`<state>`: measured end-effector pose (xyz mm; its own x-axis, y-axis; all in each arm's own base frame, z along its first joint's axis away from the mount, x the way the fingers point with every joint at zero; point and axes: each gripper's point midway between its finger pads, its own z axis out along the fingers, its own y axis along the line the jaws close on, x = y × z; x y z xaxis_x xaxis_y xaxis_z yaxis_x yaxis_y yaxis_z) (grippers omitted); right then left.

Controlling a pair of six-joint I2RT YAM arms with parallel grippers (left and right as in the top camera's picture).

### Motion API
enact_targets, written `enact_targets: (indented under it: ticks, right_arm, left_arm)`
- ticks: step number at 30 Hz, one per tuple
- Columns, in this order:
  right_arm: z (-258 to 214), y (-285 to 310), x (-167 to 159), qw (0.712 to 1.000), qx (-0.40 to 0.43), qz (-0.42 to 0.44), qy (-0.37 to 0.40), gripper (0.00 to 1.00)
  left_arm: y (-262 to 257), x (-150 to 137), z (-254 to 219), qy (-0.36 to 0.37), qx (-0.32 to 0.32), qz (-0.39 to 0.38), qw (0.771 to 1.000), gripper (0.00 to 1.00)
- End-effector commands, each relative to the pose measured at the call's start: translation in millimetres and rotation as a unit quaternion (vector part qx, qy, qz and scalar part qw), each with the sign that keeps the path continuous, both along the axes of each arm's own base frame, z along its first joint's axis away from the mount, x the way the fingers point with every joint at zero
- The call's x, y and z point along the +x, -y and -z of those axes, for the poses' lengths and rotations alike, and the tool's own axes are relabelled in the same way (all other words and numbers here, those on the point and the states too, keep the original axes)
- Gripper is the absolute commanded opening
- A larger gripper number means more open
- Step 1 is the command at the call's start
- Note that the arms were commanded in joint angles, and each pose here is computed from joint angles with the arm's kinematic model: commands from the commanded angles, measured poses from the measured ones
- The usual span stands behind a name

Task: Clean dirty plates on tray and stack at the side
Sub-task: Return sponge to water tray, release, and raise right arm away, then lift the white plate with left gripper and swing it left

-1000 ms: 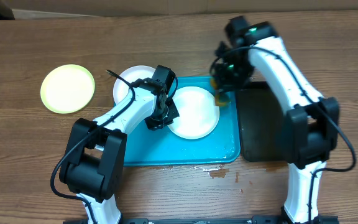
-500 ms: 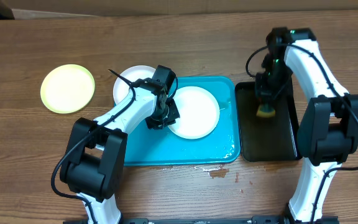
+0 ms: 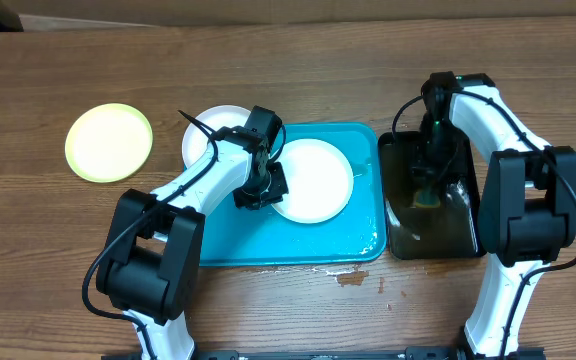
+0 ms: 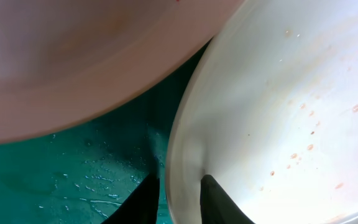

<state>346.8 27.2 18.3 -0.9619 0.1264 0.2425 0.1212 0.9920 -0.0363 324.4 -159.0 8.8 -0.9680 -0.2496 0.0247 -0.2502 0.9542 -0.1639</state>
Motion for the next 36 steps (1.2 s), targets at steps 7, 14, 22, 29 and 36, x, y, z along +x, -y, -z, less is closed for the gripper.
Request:
enact_targets:
  ticks: [7, 14, 22, 29, 36]
  right_arm:
    - [-44.8, 14.8, 32.7, 0.998, 0.0, 0.025, 0.06, 0.81]
    - [-70.1, 29.1, 59.5, 0.992, 0.029, 0.058, 0.109, 0.82]
    - [-92.0, 90.7, 74.0, 0.978, 0.021, 0.144, 0.151, 0.9]
    - [-91.4, 137.4, 63.9, 0.966, 0.012, 0.21, 0.15, 1.0]
    - [-91.7, 156.8, 65.3, 0.96, 0.007, 0.229, 0.164, 1.0]
  left_arm:
    - [12.8, -8.2, 4.4, -0.007, -0.004, 0.029, 1.0, 0.3]
    - [24.8, -8.8, 5.0, 0.012, 0.01, 0.052, 0.998, 0.4]
    - [24.8, -4.7, 5.6, 0.03, 0.028, 0.071, 0.997, 0.35]
    - [18.2, 10.3, 4.7, 0.062, 0.05, 0.065, 0.995, 0.37]
    - [18.0, 16.1, 3.9, 0.075, 0.053, 0.059, 0.994, 0.07]
